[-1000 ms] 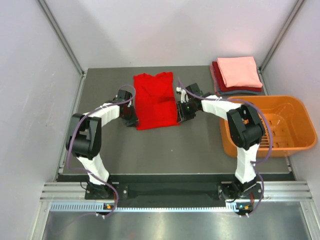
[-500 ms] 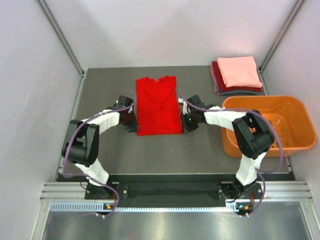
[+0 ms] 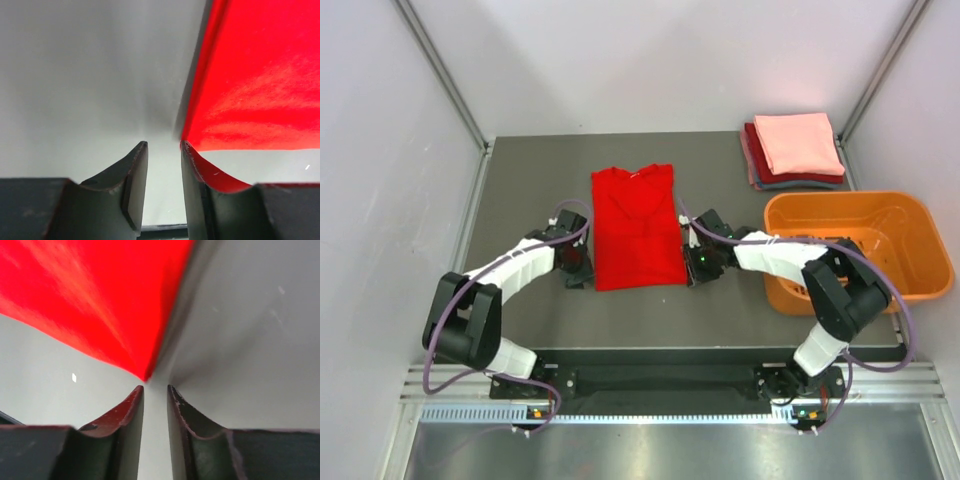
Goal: Fold and stack the t-shirts
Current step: Fold the tshirt
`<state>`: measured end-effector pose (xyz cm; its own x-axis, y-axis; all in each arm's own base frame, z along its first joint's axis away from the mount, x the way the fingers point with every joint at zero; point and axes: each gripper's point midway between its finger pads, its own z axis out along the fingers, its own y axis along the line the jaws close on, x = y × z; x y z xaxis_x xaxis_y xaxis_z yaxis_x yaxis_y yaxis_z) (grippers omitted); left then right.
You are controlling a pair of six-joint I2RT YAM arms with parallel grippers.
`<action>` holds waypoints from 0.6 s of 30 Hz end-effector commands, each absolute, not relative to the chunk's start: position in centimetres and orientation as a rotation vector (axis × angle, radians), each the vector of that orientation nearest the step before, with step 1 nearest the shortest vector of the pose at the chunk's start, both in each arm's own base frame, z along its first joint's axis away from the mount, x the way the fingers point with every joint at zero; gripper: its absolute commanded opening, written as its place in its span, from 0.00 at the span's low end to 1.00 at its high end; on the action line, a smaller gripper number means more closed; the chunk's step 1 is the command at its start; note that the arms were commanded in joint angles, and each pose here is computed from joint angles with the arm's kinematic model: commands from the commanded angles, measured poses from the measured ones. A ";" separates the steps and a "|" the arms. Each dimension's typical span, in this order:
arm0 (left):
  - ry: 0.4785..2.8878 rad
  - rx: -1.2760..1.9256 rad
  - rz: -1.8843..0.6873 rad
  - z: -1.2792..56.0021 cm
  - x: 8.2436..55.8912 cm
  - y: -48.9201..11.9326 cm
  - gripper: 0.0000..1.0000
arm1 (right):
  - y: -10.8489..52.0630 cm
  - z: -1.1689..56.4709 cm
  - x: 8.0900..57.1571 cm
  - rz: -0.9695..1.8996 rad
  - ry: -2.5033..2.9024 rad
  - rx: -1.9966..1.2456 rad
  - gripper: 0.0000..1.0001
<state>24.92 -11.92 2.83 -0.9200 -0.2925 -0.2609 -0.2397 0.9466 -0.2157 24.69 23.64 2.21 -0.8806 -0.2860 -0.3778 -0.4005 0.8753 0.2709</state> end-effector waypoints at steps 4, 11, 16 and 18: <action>2.631 -0.303 -0.223 8.9 32.5 -10.5 0.36 | 23.8 9.4 29.5 0.446 2.548 -0.547 0.32; 2.587 -0.150 -0.347 9.8 40.0 -13.0 0.32 | 25.8 12.9 37.0 0.479 2.394 -0.682 0.32; 2.586 -0.071 -0.345 8.4 42.0 -13.5 0.33 | 27.2 12.6 40.6 0.550 2.355 -0.789 0.34; 2.583 -0.057 -0.350 7.9 42.6 -13.7 0.33 | 27.2 11.4 41.2 0.552 2.365 -0.837 0.35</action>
